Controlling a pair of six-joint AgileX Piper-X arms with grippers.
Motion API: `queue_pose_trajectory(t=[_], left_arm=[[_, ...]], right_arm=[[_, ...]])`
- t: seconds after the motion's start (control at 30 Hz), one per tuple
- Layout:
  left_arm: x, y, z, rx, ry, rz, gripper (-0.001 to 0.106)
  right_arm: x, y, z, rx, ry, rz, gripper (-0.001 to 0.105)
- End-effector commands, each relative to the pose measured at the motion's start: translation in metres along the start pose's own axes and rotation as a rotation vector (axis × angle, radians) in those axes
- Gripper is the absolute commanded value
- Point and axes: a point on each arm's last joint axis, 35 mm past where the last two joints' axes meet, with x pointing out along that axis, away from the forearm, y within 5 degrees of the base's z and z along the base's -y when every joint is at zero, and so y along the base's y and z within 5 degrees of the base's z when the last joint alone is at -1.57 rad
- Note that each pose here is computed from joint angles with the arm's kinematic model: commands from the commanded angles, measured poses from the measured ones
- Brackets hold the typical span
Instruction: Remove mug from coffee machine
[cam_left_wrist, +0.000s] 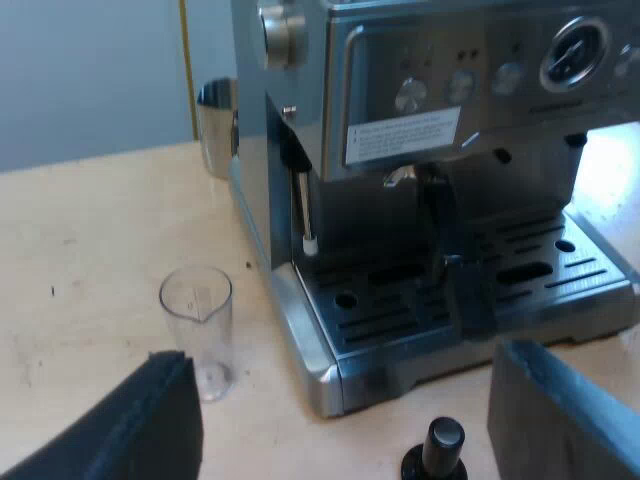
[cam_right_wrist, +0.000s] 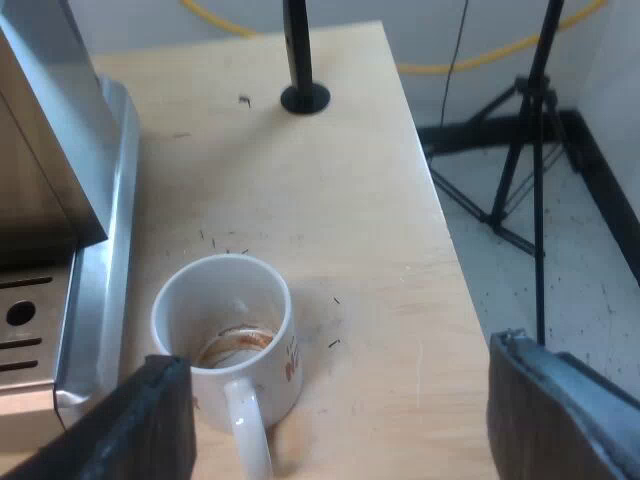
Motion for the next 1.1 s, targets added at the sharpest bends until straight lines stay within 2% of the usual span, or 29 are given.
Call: queue_pose_trajectory(t=[0.03, 0.1, 0.13, 0.27, 0.4, 0.57, 0.67, 0.8, 0.83, 0.97, 1.1], left_arm=[[-0.015, -0.004, -0.002, 0.019, -0.047, -0.019, 0.062], [-0.024, -0.006, -0.006, 0.023, -0.067, -0.032, 0.062], [-0.029, -0.007, -0.008, 0.028, -0.085, -0.039, 0.062], [-0.046, -0.011, -0.015, 0.038, -0.145, -0.06, 0.062], [-0.059, -0.013, -0.021, 0.045, -0.196, -0.066, 0.062], [-0.078, -0.016, -0.031, 0.012, -0.267, -0.083, 0.062], [-0.085, -0.016, -0.035, 0.004, -0.295, -0.076, 0.062], [-0.084, -0.015, -0.036, -0.005, -0.294, -0.037, 0.062], [-0.084, -0.013, -0.039, -0.018, -0.269, 0.003, 0.062], [-0.086, -0.011, -0.047, -0.04, -0.2, 0.059, 0.062], [-0.086, -0.008, -0.049, -0.052, -0.201, 0.145, 0.062]], right_arm=[[-0.01, 0.0, -0.01, -0.006, -0.043, -0.017, 0.063], [-0.014, 0.001, -0.015, -0.003, -0.06, -0.015, 0.063], [-0.017, 0.003, -0.026, -0.001, -0.08, 0.002, 0.063], [-0.023, 0.009, -0.046, 0.001, -0.125, 0.057, 0.063], [-0.028, 0.011, -0.06, 0.006, -0.159, 0.051, 0.063], [-0.034, 0.014, -0.078, 0.014, -0.221, 0.037, 0.063], [-0.032, 0.015, -0.083, 0.014, -0.219, 0.037, 0.063], [-0.032, 0.015, -0.083, 0.015, -0.214, 0.028, 0.063], [-0.032, 0.015, -0.083, 0.014, -0.215, 0.032, 0.063], [-0.032, 0.015, -0.083, 0.014, -0.216, 0.034, 0.063], [-0.032, 0.015, -0.083, 0.014, -0.216, 0.037, 0.063]])
